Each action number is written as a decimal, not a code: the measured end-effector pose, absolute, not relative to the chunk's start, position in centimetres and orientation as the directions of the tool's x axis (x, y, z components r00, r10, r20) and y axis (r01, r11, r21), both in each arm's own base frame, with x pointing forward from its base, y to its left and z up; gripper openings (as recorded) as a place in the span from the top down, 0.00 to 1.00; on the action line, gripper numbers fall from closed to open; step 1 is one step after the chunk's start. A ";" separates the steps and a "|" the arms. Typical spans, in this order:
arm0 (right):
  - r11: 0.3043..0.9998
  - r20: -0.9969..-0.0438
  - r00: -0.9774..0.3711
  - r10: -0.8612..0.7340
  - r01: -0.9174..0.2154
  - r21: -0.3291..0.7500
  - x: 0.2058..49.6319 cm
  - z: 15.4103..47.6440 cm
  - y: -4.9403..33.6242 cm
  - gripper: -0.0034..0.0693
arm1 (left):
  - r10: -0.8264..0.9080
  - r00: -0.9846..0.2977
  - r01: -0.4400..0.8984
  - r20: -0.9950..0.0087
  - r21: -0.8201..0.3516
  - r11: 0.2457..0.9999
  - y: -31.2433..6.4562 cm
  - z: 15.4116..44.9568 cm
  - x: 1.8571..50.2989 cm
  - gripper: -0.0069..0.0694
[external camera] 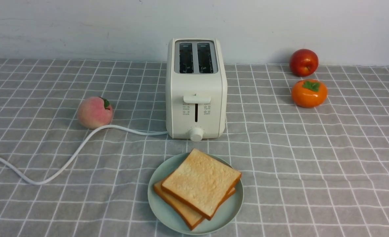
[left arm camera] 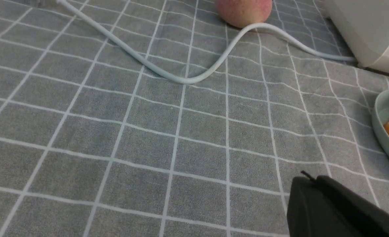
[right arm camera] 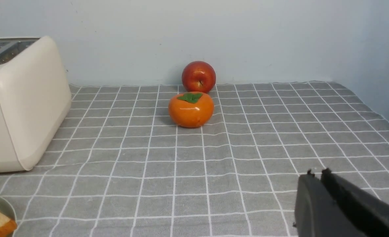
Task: Take toasted bread from bread machine on grey coffee table place on plate.
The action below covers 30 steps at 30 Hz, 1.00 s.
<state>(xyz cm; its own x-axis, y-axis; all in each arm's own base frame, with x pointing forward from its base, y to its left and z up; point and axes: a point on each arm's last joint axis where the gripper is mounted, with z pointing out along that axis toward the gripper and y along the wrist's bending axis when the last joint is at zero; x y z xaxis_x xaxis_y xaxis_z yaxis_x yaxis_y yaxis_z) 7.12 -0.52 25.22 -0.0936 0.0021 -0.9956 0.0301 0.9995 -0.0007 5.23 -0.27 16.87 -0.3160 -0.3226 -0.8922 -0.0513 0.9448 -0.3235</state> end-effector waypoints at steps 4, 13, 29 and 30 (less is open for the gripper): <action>1.000 -0.996 -0.094 -0.001 0.030 -0.004 7.1 25.2 -0.5 0.89 | -0.347 -0.317 -0.050 -0.883 -0.350 0.936 -0.4 16.9 5.2 0.91; 1.000 -0.995 -0.096 0.000 0.031 -0.003 7.1 25.2 -0.5 0.88 | -0.347 -0.318 -0.050 -0.883 -0.349 0.936 -0.4 16.9 5.2 0.90; 0.984 -0.982 -0.098 0.162 -0.054 0.168 7.1 25.2 0.4 0.85 | -0.347 -0.318 -0.050 -0.882 -0.349 0.936 -0.4 16.9 5.2 0.89; 0.980 -0.979 -0.104 0.176 -0.075 0.184 7.1 25.2 0.6 0.85 | -0.347 -0.318 -0.050 -0.882 -0.349 0.936 -0.4 16.9 5.2 0.89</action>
<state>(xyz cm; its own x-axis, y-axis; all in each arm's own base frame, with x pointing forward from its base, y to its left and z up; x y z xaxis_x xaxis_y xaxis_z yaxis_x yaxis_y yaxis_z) 7.09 0.59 25.21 -0.1042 0.1760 -0.9789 -0.0746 0.9801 0.1842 5.22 -0.37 16.87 -0.3180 -0.3466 -0.8825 -0.0500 0.9356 -0.3494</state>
